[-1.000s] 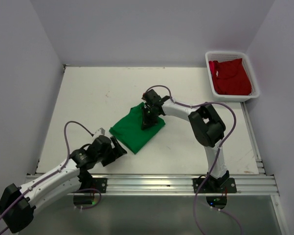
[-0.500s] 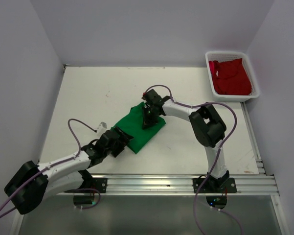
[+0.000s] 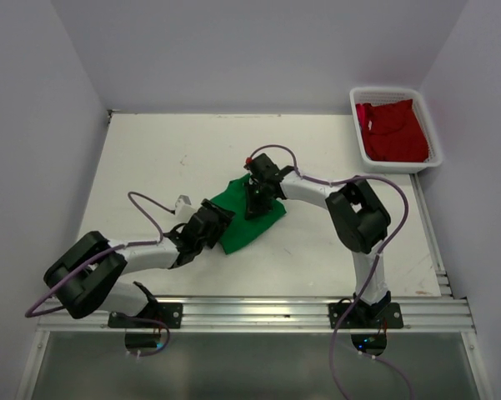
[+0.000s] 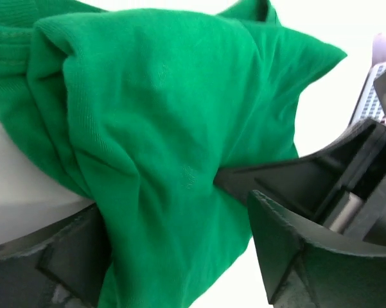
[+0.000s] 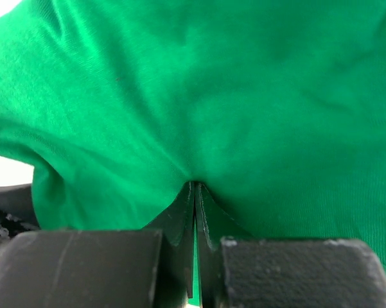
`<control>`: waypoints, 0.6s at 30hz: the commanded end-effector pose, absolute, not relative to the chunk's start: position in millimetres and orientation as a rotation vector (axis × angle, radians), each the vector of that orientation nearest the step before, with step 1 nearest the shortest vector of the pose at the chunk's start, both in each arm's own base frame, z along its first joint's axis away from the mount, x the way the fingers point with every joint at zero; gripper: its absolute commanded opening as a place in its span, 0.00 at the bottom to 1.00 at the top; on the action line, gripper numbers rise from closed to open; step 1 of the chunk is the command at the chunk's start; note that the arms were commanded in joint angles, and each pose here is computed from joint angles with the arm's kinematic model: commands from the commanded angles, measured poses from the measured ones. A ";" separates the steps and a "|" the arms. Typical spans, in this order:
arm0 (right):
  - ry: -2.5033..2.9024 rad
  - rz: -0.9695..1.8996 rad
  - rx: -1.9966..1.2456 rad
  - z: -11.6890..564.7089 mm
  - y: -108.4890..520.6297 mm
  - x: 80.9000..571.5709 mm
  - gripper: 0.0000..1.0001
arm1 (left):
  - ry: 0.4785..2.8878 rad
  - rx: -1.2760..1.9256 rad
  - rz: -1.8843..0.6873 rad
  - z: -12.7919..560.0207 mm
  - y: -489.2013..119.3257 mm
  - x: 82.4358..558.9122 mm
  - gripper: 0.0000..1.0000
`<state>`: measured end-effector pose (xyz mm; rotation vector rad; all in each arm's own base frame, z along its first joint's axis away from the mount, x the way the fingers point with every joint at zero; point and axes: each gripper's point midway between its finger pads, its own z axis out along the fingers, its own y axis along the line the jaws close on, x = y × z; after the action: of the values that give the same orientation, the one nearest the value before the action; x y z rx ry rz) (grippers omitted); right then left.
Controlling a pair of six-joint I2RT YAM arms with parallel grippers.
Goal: Fold and stack the t-shirts
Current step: Smooth out wrinkles on the folded tshirt, then put the neatly folded tshirt into the corner of the board with the left arm
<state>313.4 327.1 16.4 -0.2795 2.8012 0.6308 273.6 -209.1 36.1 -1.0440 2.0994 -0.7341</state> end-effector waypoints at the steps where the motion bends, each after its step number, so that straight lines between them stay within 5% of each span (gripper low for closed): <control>1: 2.913 0.342 -0.284 -23.5 275.9 297.6 0.00 | 2.191 -0.983 -0.479 -11.4 -180.5 259.4 0.81; 5: 2.912 0.352 -0.292 -23.0 275.8 295.0 0.00 | 2.164 -0.913 -0.527 -1.6 -190.7 271.3 0.39; 6: 2.912 0.348 -0.294 -23.3 274.5 294.9 0.00 | 2.151 -0.900 -0.539 1.9 -192.5 274.3 0.14; 7: 2.912 0.354 -0.295 -22.6 275.5 294.3 0.00 | 2.140 -0.893 -0.551 6.3 -194.4 276.9 0.01; 18: 2.832 0.514 -0.401 9.2 291.9 294.9 0.00 | 1.988 -0.749 -0.560 57.3 -194.0 302.4 0.00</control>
<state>312.8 322.3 18.8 -0.3179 2.7702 0.6385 284.6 -205.7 29.2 -0.8103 2.1096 -0.6219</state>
